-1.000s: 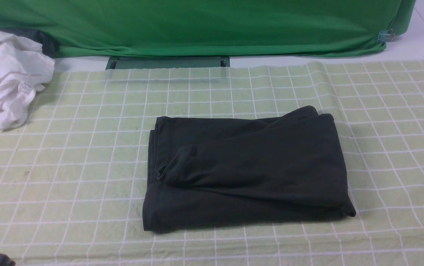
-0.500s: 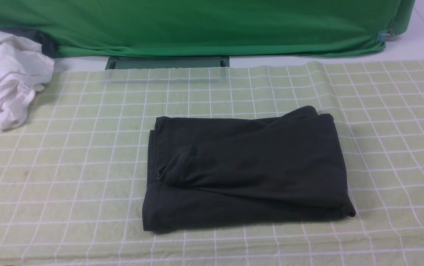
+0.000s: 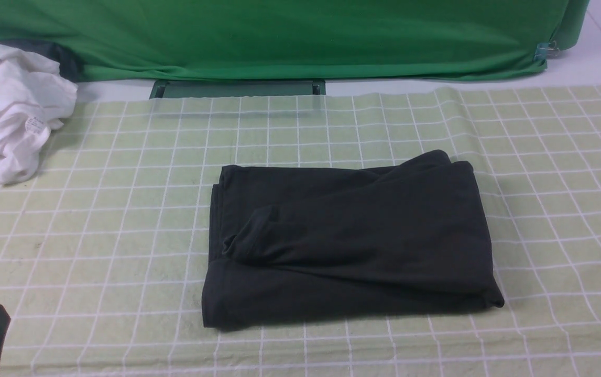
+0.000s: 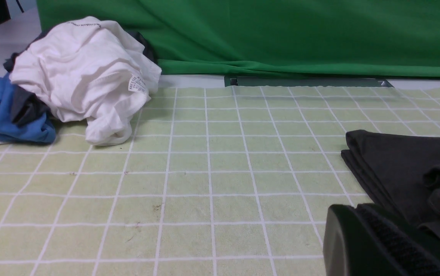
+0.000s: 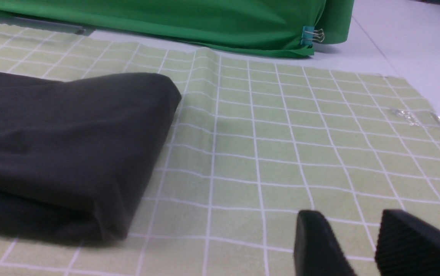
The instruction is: Fold a long-sleeved shirt over a green coffee tablecloth.
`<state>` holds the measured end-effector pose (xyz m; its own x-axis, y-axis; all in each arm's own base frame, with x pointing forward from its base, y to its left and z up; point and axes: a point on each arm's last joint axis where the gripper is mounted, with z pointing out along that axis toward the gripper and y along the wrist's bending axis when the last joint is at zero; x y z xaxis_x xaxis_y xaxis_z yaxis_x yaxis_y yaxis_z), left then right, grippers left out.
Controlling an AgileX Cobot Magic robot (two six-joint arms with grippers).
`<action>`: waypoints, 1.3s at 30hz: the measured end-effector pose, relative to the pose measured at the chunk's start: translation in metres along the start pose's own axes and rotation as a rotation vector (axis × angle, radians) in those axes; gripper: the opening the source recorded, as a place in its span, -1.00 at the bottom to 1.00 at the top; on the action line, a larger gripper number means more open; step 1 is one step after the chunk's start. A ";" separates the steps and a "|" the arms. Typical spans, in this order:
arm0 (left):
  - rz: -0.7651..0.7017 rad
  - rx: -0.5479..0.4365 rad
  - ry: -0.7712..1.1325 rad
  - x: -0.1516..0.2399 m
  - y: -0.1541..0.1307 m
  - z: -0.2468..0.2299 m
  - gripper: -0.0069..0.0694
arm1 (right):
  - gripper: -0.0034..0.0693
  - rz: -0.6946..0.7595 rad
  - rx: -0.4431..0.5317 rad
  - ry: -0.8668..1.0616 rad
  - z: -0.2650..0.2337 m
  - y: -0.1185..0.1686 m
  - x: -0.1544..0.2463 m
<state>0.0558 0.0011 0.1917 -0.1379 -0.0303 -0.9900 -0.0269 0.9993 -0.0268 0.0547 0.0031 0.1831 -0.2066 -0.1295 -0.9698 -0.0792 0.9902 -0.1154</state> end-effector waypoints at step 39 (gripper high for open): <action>0.000 0.000 0.003 0.000 0.000 0.000 -0.78 | -0.24 0.013 0.000 0.000 0.000 0.000 0.000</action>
<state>0.0557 0.0011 0.1914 -0.1410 -0.0303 -0.9895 -0.0269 0.9993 -0.0268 0.0547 0.0031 0.1831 -0.2076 -0.1166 -0.9712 -0.0765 0.9918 -0.1027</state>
